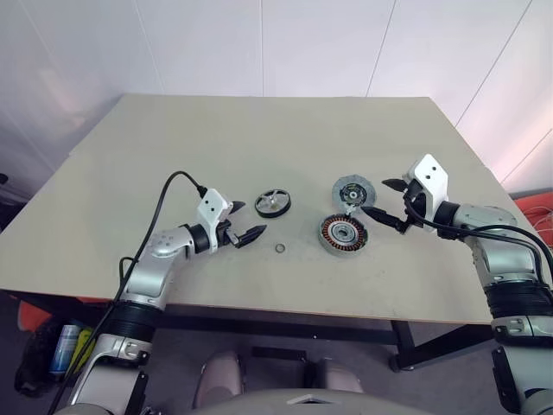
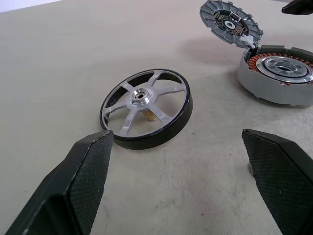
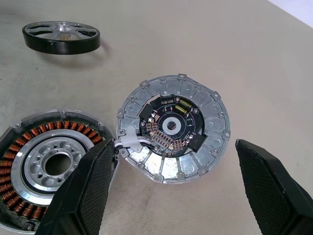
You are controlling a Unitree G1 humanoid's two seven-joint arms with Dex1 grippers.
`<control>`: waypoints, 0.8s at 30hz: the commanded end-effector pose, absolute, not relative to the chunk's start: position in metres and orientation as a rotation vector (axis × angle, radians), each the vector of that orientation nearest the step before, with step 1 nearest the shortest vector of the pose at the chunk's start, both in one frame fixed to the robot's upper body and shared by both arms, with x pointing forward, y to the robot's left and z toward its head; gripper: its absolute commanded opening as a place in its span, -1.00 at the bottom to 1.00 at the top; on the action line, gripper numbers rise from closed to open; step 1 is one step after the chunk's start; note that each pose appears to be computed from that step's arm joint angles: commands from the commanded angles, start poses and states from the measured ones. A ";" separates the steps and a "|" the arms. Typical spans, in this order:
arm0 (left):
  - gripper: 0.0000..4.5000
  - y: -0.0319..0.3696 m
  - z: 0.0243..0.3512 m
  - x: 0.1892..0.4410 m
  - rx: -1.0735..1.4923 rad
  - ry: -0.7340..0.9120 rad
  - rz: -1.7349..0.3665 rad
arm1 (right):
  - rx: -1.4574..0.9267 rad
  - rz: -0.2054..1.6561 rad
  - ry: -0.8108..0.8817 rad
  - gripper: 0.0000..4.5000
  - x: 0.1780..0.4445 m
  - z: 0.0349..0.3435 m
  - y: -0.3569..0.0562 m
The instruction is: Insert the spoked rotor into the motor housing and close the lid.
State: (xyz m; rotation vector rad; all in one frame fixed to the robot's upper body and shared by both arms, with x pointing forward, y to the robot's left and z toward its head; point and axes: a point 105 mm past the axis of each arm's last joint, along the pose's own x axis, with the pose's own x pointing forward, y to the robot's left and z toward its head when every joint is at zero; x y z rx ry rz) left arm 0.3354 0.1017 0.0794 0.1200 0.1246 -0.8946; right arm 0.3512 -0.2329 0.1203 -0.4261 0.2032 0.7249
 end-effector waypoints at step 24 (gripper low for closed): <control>0.99 0.058 0.061 0.333 0.252 0.214 -1.239 | -0.438 0.684 0.144 1.00 0.349 0.134 -0.237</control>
